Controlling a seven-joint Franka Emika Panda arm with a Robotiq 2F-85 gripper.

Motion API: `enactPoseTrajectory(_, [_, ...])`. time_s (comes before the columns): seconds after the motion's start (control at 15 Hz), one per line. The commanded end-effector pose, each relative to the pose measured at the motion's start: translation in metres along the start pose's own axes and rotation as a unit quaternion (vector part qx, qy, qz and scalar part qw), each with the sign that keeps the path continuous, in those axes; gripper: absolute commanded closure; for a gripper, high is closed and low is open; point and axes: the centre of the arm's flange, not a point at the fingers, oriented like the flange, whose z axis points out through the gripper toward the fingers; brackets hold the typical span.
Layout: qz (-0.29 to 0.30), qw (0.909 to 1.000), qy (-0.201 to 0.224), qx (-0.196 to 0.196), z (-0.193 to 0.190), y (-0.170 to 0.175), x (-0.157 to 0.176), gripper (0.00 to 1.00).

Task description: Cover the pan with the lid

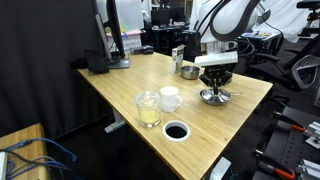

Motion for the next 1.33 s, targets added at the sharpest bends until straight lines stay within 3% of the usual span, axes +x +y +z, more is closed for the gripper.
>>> enactPoseTrajectory(0.0, [-0.001,1.0,0.001,0.001,0.0009,-0.0065,-0.0006,0.99])
enactPoseTrajectory(0.67, [-0.002,0.9999,-0.004,0.015,-0.0011,-0.0122,0.0,0.99])
enactPoseTrajectory(0.73, [-0.002,0.9999,-0.007,0.012,0.001,-0.0122,0.0002,0.72])
enactPoseTrajectory(0.8, [0.0,0.9999,-0.011,0.011,0.0029,-0.0121,0.0002,0.71])
enactPoseTrajectory(0.87, [0.0,1.0,-0.002,0.005,-0.0008,-0.0081,-0.0015,0.92])
enactPoseTrajectory(1.07, [0.002,1.0,-0.006,0.003,0.0023,-0.0081,-0.0016,0.71])
enactPoseTrajectory(1.27, [0.002,1.0,-0.006,0.003,0.0022,-0.0082,-0.0016,0.71])
